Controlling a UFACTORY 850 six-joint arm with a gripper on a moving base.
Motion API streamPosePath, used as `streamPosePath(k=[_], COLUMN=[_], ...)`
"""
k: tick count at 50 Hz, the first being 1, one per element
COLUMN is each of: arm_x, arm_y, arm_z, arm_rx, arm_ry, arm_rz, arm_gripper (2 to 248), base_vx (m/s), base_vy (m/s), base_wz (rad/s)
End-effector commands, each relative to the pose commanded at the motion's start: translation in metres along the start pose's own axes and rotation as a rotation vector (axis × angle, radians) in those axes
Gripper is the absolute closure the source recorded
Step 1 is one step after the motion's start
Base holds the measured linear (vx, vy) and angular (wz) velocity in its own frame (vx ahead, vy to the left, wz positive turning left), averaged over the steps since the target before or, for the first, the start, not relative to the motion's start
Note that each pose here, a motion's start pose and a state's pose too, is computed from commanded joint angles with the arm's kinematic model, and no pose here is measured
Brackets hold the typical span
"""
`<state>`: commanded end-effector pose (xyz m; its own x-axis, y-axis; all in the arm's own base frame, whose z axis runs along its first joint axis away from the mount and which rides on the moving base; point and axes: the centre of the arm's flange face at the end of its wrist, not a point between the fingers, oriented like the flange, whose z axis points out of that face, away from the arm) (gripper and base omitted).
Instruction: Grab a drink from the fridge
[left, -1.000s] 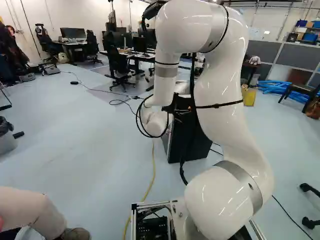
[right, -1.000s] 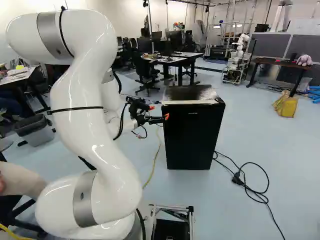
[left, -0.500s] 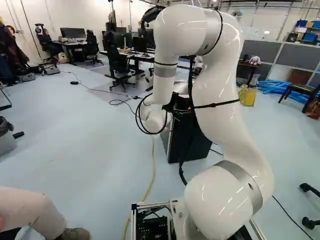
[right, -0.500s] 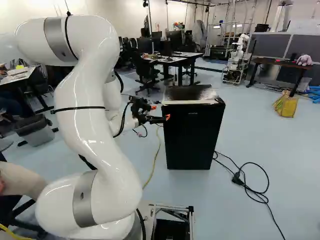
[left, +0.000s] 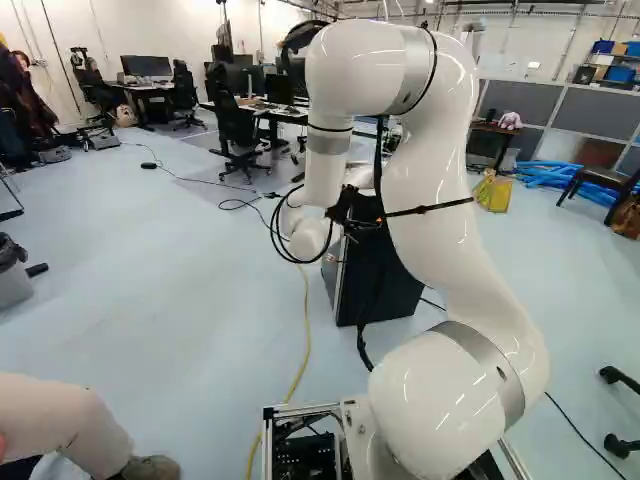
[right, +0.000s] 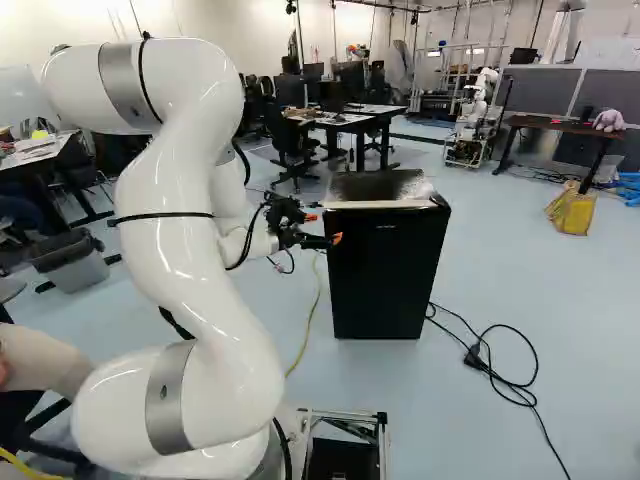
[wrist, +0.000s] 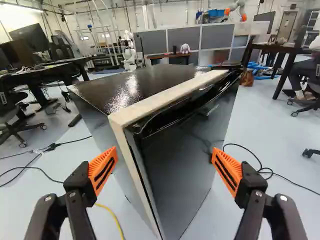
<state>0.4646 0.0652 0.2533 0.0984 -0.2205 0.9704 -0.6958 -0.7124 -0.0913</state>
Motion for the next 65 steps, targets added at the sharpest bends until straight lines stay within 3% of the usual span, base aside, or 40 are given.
streamPosePath(k=[51,65], arm_x=[0.000,-0.001], arm_y=[-0.005,-0.009], arm_z=[0.013,0.013], arm_rx=[-0.111,-0.113], arm_ry=[0.017,0.019], arm_rz=[0.052,0.057], arm_gripper=[3,3], base_vx=[0.000,0.000], base_vy=[0.000,0.000], base_wz=[0.000,0.000])
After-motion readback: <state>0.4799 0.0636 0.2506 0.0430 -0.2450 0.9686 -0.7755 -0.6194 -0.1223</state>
